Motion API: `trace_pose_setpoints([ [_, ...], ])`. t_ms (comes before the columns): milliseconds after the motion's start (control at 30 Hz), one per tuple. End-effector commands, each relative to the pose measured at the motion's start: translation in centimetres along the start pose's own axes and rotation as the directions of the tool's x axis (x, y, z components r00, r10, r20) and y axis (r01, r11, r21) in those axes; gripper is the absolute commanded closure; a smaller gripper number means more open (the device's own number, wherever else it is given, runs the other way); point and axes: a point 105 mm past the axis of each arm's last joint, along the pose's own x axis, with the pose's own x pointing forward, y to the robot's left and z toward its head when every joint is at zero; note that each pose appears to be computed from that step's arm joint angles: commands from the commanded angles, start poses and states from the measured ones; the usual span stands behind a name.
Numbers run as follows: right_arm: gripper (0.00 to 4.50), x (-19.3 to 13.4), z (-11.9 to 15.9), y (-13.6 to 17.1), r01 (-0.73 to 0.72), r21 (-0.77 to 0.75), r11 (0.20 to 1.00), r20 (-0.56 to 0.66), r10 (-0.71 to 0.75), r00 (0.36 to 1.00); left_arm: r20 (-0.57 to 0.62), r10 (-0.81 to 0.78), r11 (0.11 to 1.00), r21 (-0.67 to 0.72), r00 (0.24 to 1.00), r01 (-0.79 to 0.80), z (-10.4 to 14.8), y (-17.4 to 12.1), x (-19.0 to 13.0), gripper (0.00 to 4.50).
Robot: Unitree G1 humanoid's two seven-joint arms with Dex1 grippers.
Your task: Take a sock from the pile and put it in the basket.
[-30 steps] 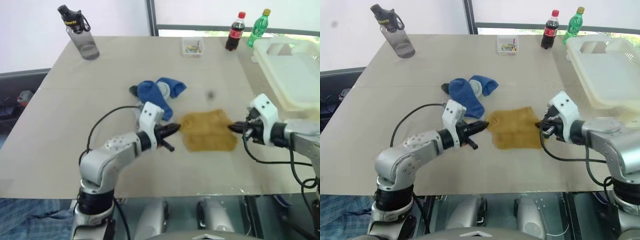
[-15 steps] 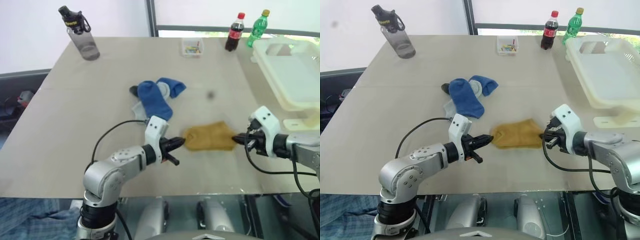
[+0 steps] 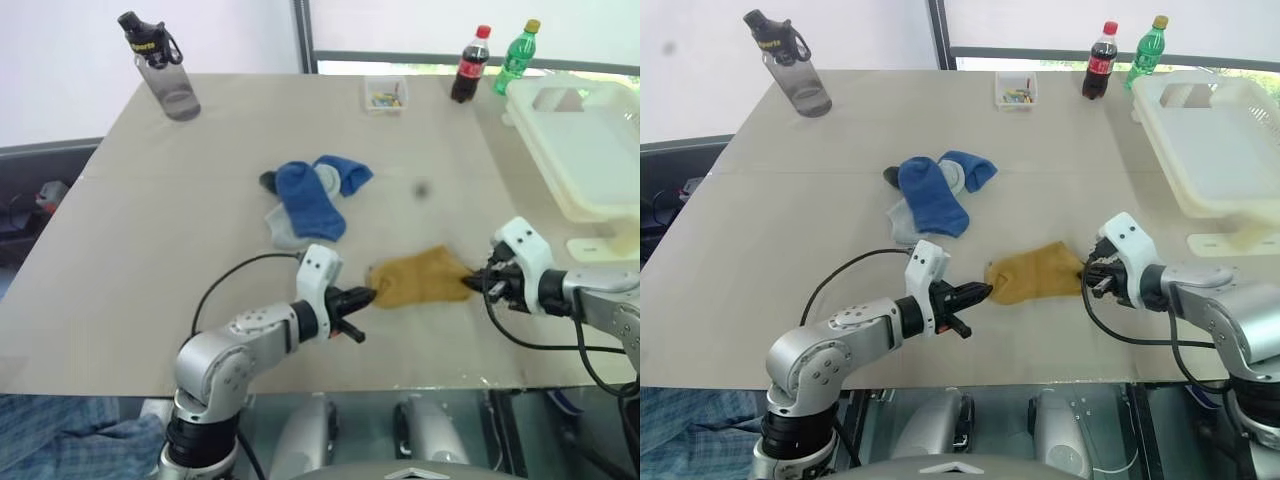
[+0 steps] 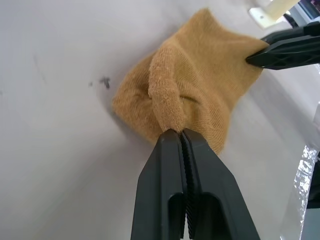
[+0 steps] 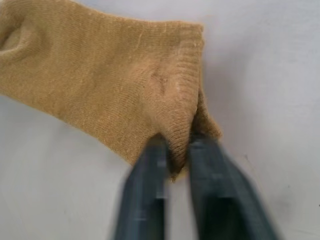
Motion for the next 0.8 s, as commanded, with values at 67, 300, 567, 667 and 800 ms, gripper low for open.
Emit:
trace_pose_setpoints([
  [67,1.52,-1.0,0.6,-0.6,0.032,-0.052,0.998,0.016,-0.031,0.999,0.016,-0.019,1.000,0.006,1.000,0.019,0.3,-0.5,0.1,4.50],
  [300,1.16,-4.0,3.6,-0.7,0.021,-0.232,0.973,0.150,0.014,0.989,0.018,-0.023,1.000,-0.001,1.000,0.023,0.1,-0.6,0.2,4.50],
  [567,1.16,1.6,1.9,0.6,0.153,-0.261,0.953,0.316,-0.065,0.946,0.023,-0.031,1.000,-0.001,0.999,0.031,0.1,-0.6,0.3,4.50],
  [667,1.16,3.4,0.3,-0.4,0.278,-0.137,0.951,0.413,-0.200,0.888,0.024,-0.036,0.999,-0.005,0.999,0.037,0.1,-0.7,0.4,4.50],
  [800,1.16,4.0,-1.4,0.2,0.314,-0.107,0.944,0.464,-0.232,0.855,0.024,-0.036,0.999,-0.002,0.999,0.036,0.2,-0.6,0.4,4.50],
])
